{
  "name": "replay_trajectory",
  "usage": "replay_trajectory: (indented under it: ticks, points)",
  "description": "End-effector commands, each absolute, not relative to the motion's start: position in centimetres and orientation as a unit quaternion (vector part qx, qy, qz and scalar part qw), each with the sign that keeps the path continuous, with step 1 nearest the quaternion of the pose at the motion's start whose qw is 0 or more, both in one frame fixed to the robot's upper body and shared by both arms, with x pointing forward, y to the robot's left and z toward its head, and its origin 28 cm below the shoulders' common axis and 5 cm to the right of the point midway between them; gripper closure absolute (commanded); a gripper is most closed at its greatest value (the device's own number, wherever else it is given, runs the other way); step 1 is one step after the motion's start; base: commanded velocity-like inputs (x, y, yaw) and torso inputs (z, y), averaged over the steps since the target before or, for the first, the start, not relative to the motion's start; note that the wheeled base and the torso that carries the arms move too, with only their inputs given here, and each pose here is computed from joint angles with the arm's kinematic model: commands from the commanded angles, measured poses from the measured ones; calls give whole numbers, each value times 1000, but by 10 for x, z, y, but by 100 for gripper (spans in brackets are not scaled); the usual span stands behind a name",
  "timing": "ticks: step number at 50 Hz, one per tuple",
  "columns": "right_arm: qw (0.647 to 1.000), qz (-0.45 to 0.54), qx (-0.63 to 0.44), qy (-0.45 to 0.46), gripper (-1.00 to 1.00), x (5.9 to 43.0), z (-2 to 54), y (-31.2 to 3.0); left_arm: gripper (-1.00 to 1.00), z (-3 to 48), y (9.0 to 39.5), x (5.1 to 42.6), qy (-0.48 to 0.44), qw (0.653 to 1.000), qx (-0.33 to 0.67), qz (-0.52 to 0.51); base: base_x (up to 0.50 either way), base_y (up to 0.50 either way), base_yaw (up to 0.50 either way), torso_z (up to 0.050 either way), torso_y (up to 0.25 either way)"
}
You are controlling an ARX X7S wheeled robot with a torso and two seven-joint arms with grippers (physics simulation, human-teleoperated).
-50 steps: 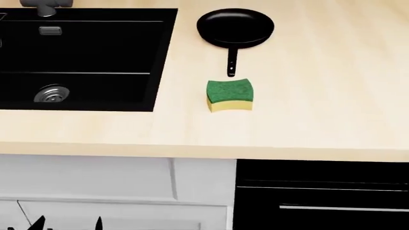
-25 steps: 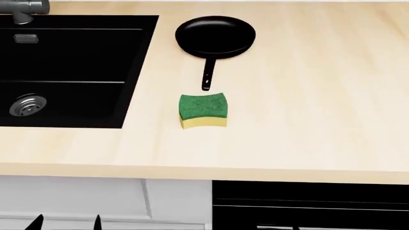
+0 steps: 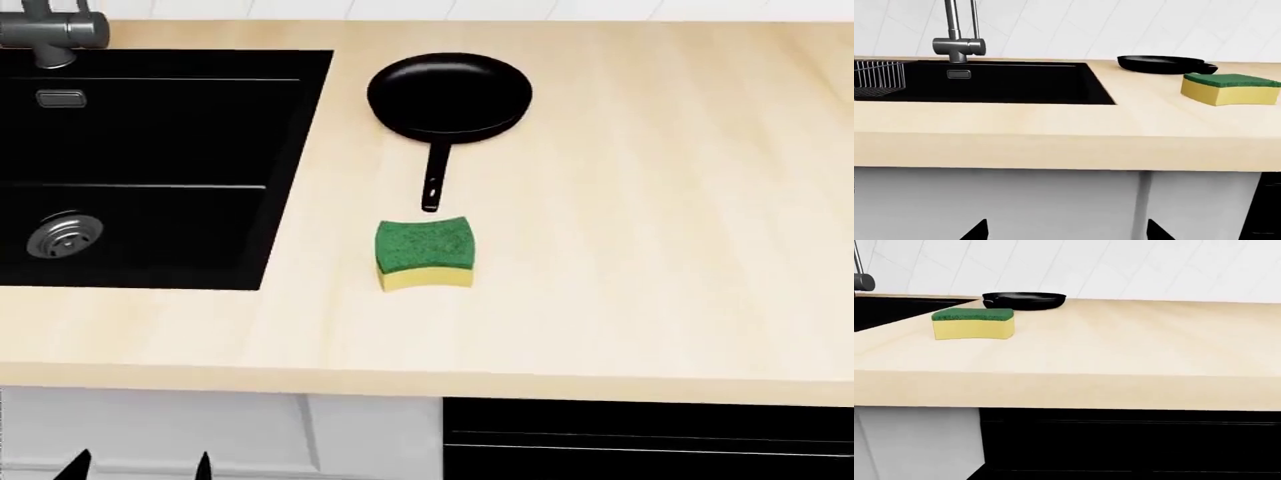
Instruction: Pick the pan and sponge and place them into the sink. Then turn on the water.
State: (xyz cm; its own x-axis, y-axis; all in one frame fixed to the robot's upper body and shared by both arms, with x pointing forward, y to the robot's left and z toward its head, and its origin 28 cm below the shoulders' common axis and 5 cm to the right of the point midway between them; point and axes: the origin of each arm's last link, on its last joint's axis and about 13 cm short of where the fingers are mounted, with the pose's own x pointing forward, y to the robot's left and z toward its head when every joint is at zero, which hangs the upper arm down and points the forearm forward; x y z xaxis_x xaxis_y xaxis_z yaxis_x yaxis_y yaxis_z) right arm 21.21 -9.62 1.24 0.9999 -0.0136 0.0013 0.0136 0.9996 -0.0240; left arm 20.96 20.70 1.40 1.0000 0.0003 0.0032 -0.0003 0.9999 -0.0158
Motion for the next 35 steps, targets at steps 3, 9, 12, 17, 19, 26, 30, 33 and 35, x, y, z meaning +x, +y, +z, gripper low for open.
replay_trajectory:
  ticks: [3, 9, 12, 17, 19, 26, 30, 33, 35]
  points:
    - [1000, -9, -12, 1, -100, 212, 12, -96, -100, 16, 204, 214, -5, 1000, -10, -2, 0, 0, 0, 50, 0]
    - [1000, -9, -13, 1, -100, 212, 12, -96, -100, 17, 203, 216, -8, 1000, -8, -4, 0, 0, 0, 50, 0]
    - [1000, -8, -4, -3, -100, 212, 13, -96, -100, 17, 206, 208, -13, 1000, -14, -6, 0, 0, 0, 33, 0]
    - [1000, -12, -7, -1, -100, 212, 13, -97, -100, 18, 205, 209, -11, 1000, -18, -5, 0, 0, 0, 0, 0]
    - [1000, -18, -8, -3, -100, 213, 14, -97, -100, 19, 205, 209, -10, 1000, -21, -5, 0, 0, 0, 0, 0]
    - [1000, -19, 4, -6, -100, 211, 15, -97, -100, 17, 202, 211, 12, 1000, -1, -13, 0, 0, 0, 0, 0]
    - [1000, -17, 1, -7, -100, 211, 15, -97, -100, 19, 205, 208, -5, 1000, -19, -9, 0, 0, 0, 0, 0]
    - [1000, -18, 0, -11, -100, 210, 20, -97, -100, 22, 205, 209, -1, 999, -44, -9, 0, 0, 0, 0, 0]
    - [1000, -19, -9, -18, -100, 209, 29, -97, -100, 31, 205, 213, -13, 1000, -25, -6, 0, 0, 0, 0, 0]
